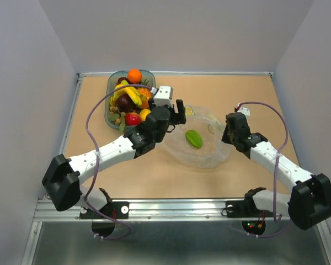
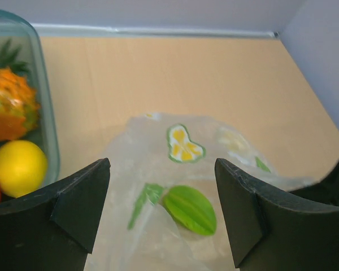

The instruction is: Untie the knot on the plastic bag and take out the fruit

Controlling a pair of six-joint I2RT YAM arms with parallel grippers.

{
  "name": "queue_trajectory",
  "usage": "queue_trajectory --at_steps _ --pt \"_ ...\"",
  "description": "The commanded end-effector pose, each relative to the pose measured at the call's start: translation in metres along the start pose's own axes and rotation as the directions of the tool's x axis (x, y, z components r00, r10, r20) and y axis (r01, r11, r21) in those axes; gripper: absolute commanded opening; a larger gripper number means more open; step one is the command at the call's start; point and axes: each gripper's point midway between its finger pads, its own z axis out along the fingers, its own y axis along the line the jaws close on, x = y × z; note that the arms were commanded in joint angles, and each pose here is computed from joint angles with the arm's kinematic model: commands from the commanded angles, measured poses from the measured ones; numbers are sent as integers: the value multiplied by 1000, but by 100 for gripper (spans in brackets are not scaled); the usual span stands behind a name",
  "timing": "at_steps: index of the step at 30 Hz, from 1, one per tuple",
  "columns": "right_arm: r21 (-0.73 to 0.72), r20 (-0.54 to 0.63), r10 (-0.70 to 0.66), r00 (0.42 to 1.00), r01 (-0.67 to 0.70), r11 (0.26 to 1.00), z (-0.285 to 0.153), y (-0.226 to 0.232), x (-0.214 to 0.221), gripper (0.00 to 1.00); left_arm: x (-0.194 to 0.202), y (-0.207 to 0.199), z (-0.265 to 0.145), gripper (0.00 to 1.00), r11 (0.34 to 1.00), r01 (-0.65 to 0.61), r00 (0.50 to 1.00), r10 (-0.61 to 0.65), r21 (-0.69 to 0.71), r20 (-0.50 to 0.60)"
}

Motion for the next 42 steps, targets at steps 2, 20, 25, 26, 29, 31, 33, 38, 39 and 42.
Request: queue_trajectory --at_steps 2,20,25,26,29,31,33,38,39,42 --pt "-44 57 22 998 -20 999 -6 8 -15 1 44 -45 -18 85 997 -1 992 10 72 -128" --pt "-78 56 25 998 -20 997 -9 11 -12 1 159 -97 11 81 999 -40 949 50 37 -310" --pt "-88 55 24 998 -19 996 -10 12 -10 1 175 -80 34 82 999 -40 949 27 -37 -313" --pt "-90 55 25 998 -20 996 -9 12 -10 1 177 -78 37 83 998 -43 949 28 -43 -314" --pt "-97 48 23 999 -18 995 -9 14 -9 1 198 -64 46 85 993 -85 937 54 -76 -346" --pt "-96 44 18 999 -14 995 -8 14 -7 1 206 -57 50 85 992 -91 931 52 -92 -362" --pt "-102 46 20 999 -15 995 -7 15 -7 1 220 -49 52 86 989 -108 921 60 -104 -385" --pt "-112 32 14 999 -11 994 -4 17 -3 1 237 -37 57 86 984 -133 908 71 -122 -413" --pt "-114 33 13 999 -10 993 -4 17 -3 1 240 -36 57 86 983 -135 905 73 -122 -419" --pt "-116 34 14 999 -10 993 -4 18 -3 1 247 -35 59 86 984 -137 894 74 -113 -441"
